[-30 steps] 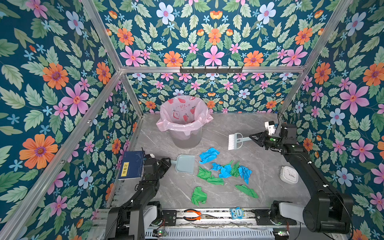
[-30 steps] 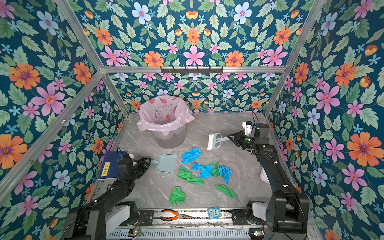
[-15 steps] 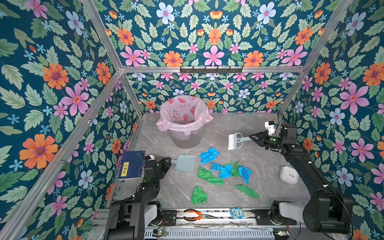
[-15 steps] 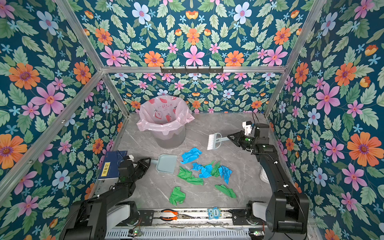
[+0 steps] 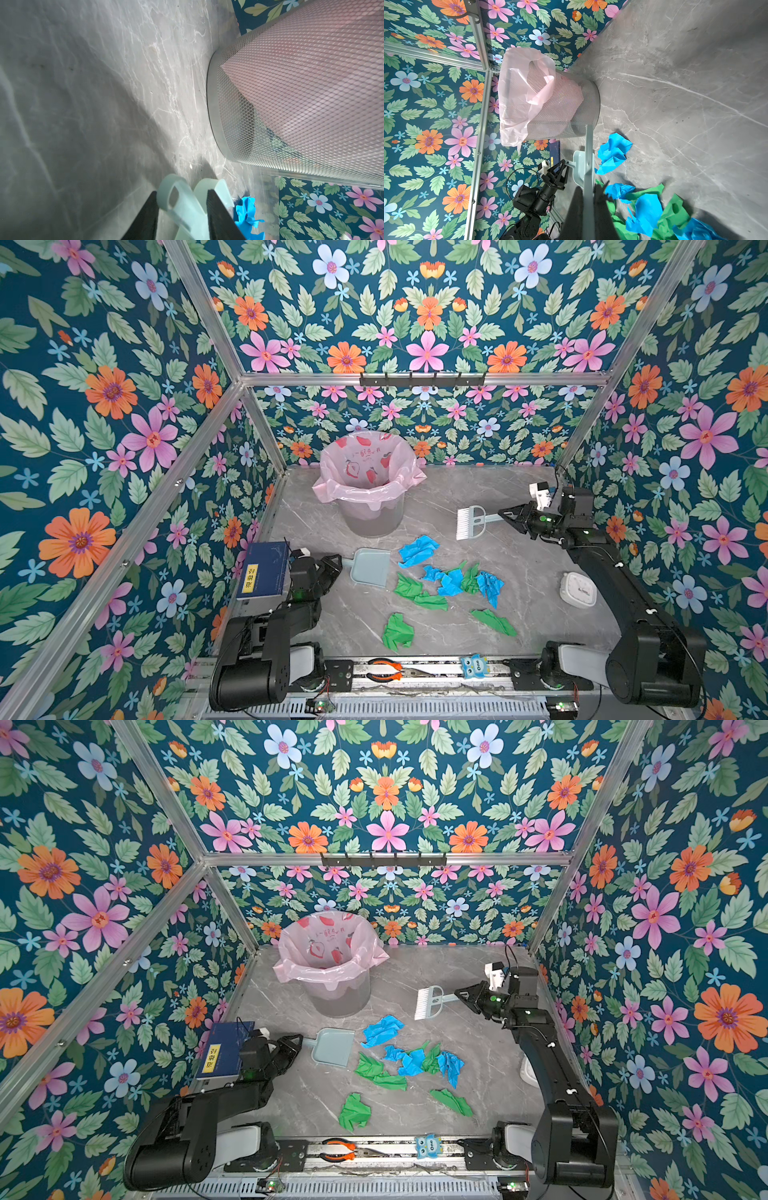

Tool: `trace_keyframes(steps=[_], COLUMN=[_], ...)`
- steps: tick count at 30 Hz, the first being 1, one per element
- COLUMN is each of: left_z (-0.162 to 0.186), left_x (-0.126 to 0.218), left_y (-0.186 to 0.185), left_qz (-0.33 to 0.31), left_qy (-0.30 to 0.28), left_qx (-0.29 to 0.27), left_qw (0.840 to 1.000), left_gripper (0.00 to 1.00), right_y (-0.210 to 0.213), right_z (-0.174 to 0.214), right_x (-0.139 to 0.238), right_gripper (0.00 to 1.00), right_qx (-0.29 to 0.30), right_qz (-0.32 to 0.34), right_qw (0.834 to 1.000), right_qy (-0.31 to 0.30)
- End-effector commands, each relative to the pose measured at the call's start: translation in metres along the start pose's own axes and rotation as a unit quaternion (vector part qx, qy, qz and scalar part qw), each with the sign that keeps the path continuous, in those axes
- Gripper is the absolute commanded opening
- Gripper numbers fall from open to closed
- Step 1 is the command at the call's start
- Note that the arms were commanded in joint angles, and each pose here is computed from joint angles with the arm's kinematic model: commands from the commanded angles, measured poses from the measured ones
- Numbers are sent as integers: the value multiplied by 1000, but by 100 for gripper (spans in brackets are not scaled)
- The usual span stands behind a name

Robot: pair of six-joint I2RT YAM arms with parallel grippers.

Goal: Sweep away the paper scraps from the table
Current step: 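Hold the dustpan with the left gripper while the right gripper brings the brush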

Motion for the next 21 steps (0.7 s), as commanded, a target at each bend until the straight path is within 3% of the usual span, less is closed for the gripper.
trace_keyframes(steps=[1,21], left_z=[-4,-7], left_x=[-1,-12], left_y=[-8,-13], left_qz=[20,53], left_qy=[-9,-14], left_qx=[0,8], left_qw=[1000,998], left_gripper=[40,29], right_y=[4,3], right_z=[-4,0], right_x=[0,-4], right_gripper=[0,0], right_qx=[18,16], right_qz=[-8,-6], right_qw=[1000,1000], right_qy=[-5,1])
Point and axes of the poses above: each gripper's point midway between its finger pads, its own x axis back along the fingers, its own y axis along the line the jaws close on, z = x × y, the point moved 1 cm from there along x, back along the fingers, and after that the axes turned 14 degrees about x, right-handed, at the moved point
